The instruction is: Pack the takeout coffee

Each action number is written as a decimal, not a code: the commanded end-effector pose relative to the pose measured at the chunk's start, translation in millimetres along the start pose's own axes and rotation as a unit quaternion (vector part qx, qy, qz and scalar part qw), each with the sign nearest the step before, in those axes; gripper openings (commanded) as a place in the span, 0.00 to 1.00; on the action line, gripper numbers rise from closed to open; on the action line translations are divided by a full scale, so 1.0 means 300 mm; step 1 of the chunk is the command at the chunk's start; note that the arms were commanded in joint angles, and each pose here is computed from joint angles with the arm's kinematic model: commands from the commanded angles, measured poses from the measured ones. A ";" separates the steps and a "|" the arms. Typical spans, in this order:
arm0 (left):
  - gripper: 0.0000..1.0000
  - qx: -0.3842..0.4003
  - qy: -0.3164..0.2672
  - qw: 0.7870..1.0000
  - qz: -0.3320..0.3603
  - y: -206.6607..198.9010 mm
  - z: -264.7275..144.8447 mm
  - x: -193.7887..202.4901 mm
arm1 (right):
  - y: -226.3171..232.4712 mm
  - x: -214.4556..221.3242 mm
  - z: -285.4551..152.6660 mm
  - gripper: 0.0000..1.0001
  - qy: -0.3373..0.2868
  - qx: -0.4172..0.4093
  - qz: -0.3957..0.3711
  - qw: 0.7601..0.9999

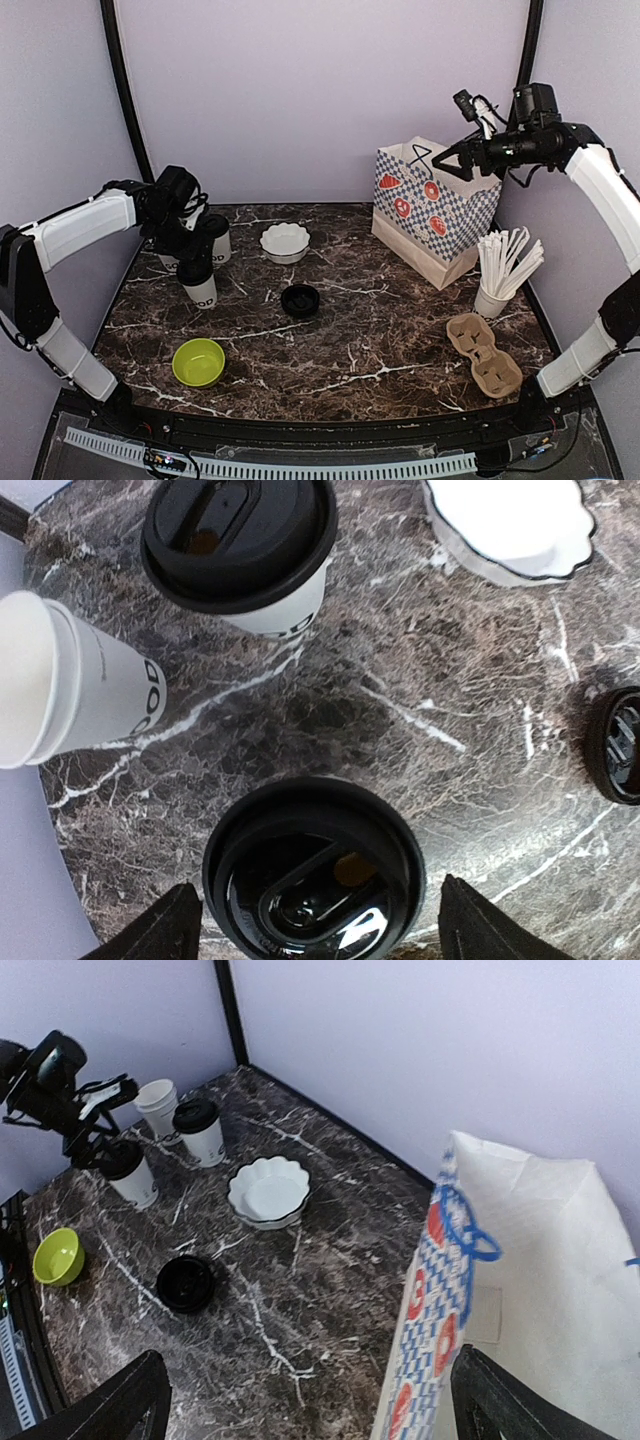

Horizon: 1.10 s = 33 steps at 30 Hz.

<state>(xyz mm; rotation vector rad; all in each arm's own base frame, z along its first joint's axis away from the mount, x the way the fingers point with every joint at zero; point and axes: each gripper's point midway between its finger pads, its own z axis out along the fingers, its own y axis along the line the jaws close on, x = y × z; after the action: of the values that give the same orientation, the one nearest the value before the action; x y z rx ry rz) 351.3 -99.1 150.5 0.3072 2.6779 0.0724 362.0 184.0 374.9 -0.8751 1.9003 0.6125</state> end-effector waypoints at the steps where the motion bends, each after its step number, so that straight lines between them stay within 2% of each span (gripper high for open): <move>1: 0.83 0.051 -0.083 0.995 0.006 -0.034 -0.193 -0.107 | -0.172 -0.093 -0.111 0.98 -0.030 0.084 0.016 0.996; 5: 0.78 0.116 -0.153 0.980 0.053 -0.155 -0.328 -0.191 | -0.351 -0.084 -0.164 0.95 -0.012 0.187 0.024 0.982; 7: 0.77 0.115 -0.175 0.975 0.079 -0.203 -0.373 -0.216 | -0.417 -0.061 -0.170 0.93 0.008 0.224 0.023 0.974; 11: 0.77 0.124 -0.206 0.964 0.109 -0.291 -0.424 -0.244 | -0.491 -0.013 -0.144 0.91 0.042 0.252 0.028 0.966; 20: 0.74 0.196 -0.207 0.951 0.116 -0.442 -0.425 -0.247 | -0.624 0.135 -0.047 0.86 0.107 0.279 0.076 0.951; 24: 0.74 0.214 -0.197 0.949 0.123 -0.485 -0.401 -0.244 | -0.667 0.168 -0.021 0.84 0.116 0.288 0.090 0.946; 30: 0.73 0.232 -0.189 0.945 0.131 -0.528 -0.379 -0.242 | -0.709 0.191 0.025 0.80 0.124 0.281 0.087 0.948; 33: 0.73 0.239 -0.188 0.943 0.135 -0.544 -0.379 -0.240 | -0.716 0.194 0.062 0.72 0.123 0.251 0.087 0.956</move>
<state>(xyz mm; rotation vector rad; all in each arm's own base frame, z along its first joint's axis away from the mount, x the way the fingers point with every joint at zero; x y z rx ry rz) 334.2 -263.7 253.9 0.7424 2.2714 -0.4510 507.4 42.2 293.3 -0.4432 2.2792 0.0606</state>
